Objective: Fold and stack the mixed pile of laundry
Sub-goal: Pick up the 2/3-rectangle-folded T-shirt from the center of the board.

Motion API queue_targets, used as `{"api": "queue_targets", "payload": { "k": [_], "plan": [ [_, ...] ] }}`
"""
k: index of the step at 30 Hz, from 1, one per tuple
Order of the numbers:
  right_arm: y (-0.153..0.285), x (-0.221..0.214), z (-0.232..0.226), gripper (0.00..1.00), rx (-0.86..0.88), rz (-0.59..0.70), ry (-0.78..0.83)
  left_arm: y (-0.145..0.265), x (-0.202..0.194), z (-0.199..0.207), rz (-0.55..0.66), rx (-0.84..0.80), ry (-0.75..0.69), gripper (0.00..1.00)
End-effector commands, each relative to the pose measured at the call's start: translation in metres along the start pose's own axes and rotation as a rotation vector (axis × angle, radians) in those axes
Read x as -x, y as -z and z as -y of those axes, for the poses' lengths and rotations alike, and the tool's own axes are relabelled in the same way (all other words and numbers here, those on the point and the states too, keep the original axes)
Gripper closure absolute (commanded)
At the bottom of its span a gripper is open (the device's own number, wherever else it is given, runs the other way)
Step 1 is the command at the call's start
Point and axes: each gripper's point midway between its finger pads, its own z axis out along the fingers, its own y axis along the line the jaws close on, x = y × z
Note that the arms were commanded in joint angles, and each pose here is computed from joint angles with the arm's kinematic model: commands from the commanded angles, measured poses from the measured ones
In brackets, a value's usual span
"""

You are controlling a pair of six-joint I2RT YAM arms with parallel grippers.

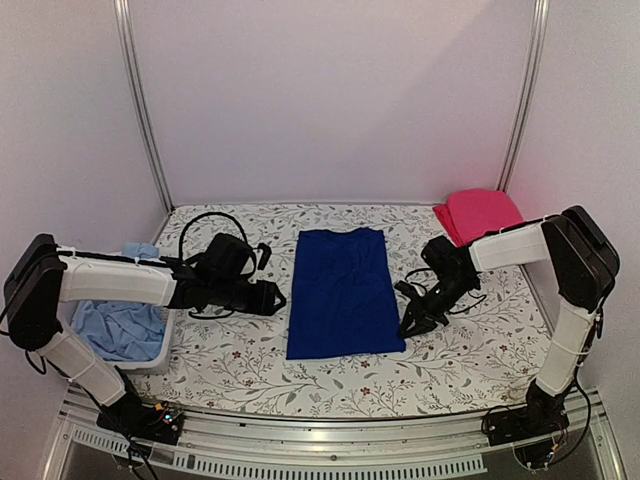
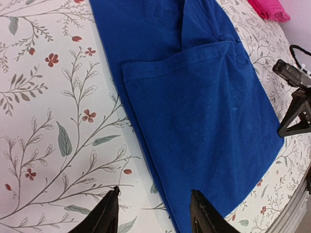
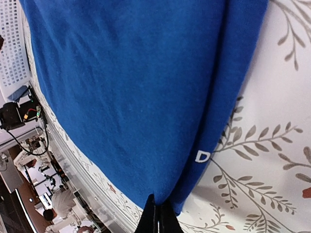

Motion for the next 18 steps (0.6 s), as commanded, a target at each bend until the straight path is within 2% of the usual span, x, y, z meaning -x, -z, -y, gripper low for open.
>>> {"api": "queue_targets", "payload": {
  "k": [1, 6, 12, 16, 18],
  "plan": [
    [0.0, -0.006, -0.002, 1.0, -0.001, -0.014, 0.011, 0.007, 0.011, 0.007, 0.037, -0.005, -0.02, 0.51],
    [0.012, -0.021, -0.015, 1.0, 0.025, -0.005, 0.018, 0.013, 0.002, 0.002, 0.025, 0.0, -0.011, 0.51],
    [-0.007, -0.046, -0.003, 1.0, 0.021, -0.059, -0.002, 0.014, -0.016, 0.004, -0.016, -0.014, -0.014, 0.54],
    [-0.014, -0.042, 0.006, 1.0, -0.003, -0.056, -0.01, 0.013, -0.03, 0.019, -0.046, -0.053, -0.049, 0.55],
    [-0.016, -0.037, 0.009, 0.96, -0.022, -0.055, -0.01, 0.013, -0.045, 0.029, -0.08, -0.093, -0.055, 0.57]
  ]
}}
